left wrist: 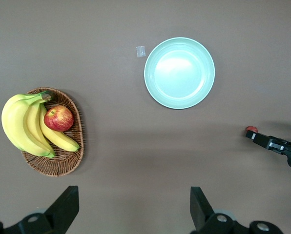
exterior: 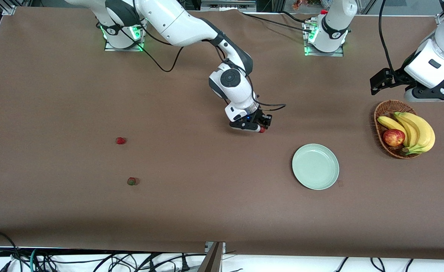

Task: Collect all strawberries into plate
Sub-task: 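Carry the strawberry toward the plate and set it on the table, then grasp the strawberry with the left gripper while the right gripper returns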

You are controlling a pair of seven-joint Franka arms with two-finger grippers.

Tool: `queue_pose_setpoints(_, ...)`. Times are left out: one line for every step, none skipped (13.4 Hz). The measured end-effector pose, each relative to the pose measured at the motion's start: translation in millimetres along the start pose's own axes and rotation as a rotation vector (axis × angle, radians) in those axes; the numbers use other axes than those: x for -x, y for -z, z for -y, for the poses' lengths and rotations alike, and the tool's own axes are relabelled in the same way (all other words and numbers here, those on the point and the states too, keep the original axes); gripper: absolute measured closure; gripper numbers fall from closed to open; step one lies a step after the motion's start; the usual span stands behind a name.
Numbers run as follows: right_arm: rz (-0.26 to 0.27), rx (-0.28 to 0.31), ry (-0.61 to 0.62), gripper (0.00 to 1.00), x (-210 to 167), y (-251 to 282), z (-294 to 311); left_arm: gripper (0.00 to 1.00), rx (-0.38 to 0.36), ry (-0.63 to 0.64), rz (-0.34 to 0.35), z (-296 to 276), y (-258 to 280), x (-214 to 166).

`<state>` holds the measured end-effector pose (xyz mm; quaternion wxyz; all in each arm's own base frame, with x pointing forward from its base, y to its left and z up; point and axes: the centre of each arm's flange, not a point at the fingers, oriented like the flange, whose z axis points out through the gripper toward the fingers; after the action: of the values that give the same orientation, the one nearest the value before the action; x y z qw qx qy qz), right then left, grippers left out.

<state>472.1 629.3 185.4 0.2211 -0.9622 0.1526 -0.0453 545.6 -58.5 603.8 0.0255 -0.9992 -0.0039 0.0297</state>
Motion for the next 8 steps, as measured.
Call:
queue_pose_setpoints(-0.009,-0.007,0.0,0.31,-4.1,2.5,1.4,0.0,0.0,0.0,0.001,-0.1,-0.5,-0.3)
queue_pose_setpoints(-0.021,-0.016,-0.003,0.19,-11.2,7.1,3.9,0.0,0.0,0.0,0.005,-0.3,-2.6,-1.4)
queue_pose_setpoints(-0.033,-0.028,-0.008,0.07,-20.2,14.0,7.1,0.0,-0.001,-0.001,0.015,-0.8,-7.7,-3.9)
queue_pose_setpoints(-0.043,-0.037,-0.016,0.0,-30.7,24.0,10.1,0.0,-0.003,-0.002,0.034,-2.0,-17.0,-8.4)
queue_pose_setpoints(-0.05,-0.034,-0.02,0.0,-42.3,36.2,12.2,0.0,-0.003,-0.005,0.065,-4.2,-32.0,-15.4)
queue_pose_setpoints(-0.05,-0.009,-0.007,0.0,-56.8,50.2,11.4,0.0,0.007,-0.007,0.104,-8.2,-51.8,-23.9)
queue_pose_setpoints(-0.04,0.031,0.021,0.0,-71.8,65.2,8.5,0.0,0.025,-0.01,0.143,-13.4,-72.3,-32.2)
queue_pose_setpoints(-0.034,0.081,0.048,0.0,-89.8,82.1,3.3,0.0,0.049,-0.013,0.184,-20.3,-93.4,-39.8)
